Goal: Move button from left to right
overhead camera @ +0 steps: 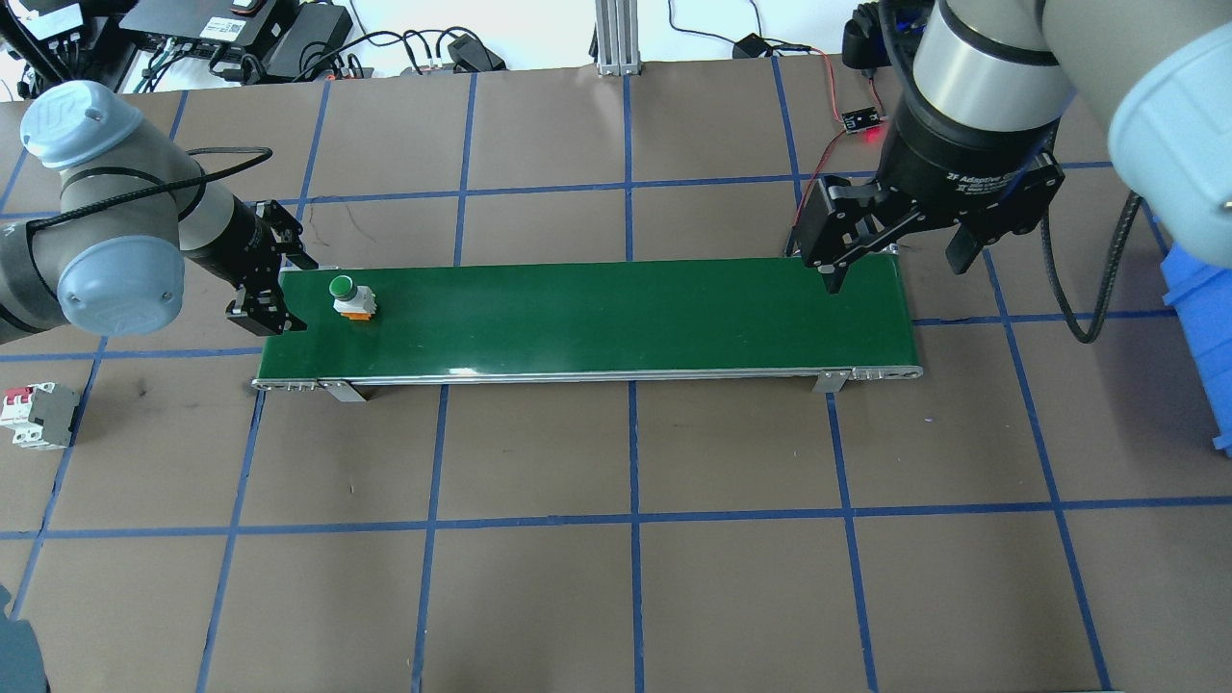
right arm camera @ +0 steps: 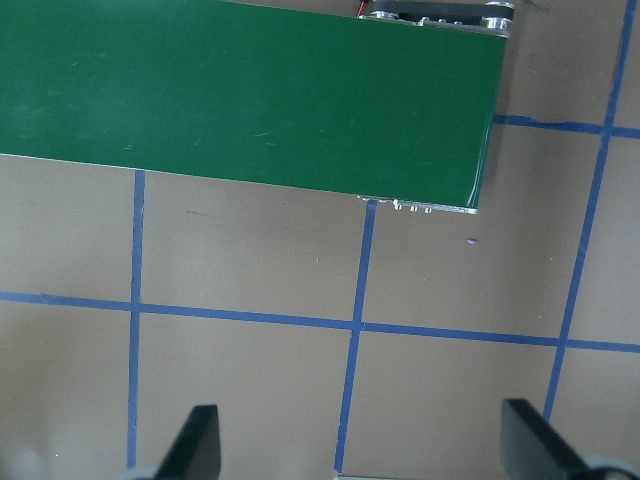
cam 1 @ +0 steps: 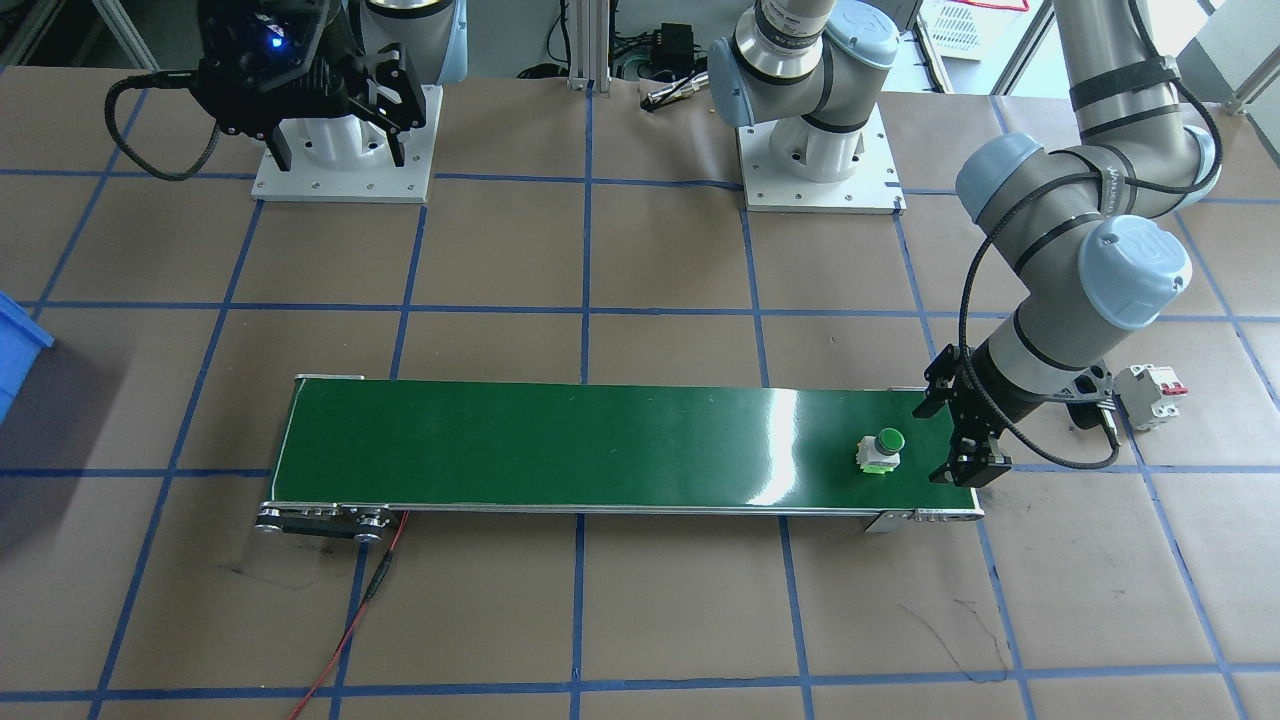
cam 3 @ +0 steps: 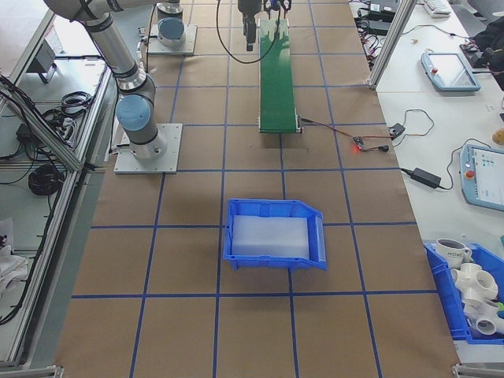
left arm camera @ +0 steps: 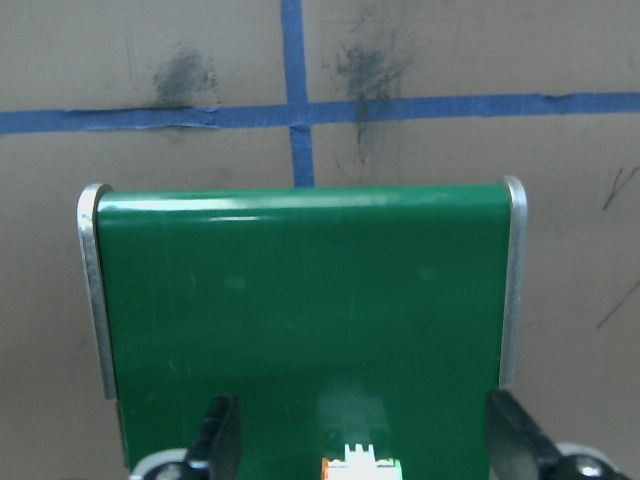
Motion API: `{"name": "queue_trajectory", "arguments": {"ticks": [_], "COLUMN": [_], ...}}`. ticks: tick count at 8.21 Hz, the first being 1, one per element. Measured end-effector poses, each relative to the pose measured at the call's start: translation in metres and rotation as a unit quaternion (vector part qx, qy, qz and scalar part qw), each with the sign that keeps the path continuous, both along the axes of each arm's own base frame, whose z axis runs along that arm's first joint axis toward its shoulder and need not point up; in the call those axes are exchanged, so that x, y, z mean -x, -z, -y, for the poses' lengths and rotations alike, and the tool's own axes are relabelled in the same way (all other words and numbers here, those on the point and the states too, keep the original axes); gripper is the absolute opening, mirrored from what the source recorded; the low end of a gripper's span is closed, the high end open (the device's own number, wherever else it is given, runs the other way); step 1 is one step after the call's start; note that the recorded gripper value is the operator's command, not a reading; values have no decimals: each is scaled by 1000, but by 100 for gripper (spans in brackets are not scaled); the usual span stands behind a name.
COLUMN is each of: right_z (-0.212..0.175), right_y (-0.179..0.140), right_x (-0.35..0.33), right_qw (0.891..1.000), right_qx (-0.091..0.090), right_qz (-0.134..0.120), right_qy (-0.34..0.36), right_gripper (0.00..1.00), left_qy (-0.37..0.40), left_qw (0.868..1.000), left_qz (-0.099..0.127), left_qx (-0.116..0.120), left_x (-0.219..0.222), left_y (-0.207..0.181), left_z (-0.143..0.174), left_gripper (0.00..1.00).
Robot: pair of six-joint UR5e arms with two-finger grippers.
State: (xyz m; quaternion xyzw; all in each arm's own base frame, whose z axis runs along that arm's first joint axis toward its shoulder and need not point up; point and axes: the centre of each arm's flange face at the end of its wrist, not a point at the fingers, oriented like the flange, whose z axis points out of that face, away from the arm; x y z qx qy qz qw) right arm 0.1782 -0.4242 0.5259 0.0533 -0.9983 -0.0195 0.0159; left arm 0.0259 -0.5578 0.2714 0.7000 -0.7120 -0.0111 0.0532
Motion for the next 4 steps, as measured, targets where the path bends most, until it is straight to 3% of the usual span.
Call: {"name": "queue_trajectory", "arguments": {"ticks": [1,2,4], "right_z": [0,2,11], "right_y": [0,1,4], "right_x": [0,-1,-2], "right_qw": [1000,1000,1000], "right_qx": [0,2,16], "right_qz": [0,2,7], "right_qy": [-1,-7,-23], "right_gripper": [100,100,98], "left_qy": [6,37,151], "left_qw": [1000,999,986], "left_qz": [11,30,64], "left_qx": [0,6,34], "left_x": [-2,-4,-3], "left_y": [-2,-9,-37], "left_z": [-1,-2,-7], "left_gripper": [77,76,99]}}
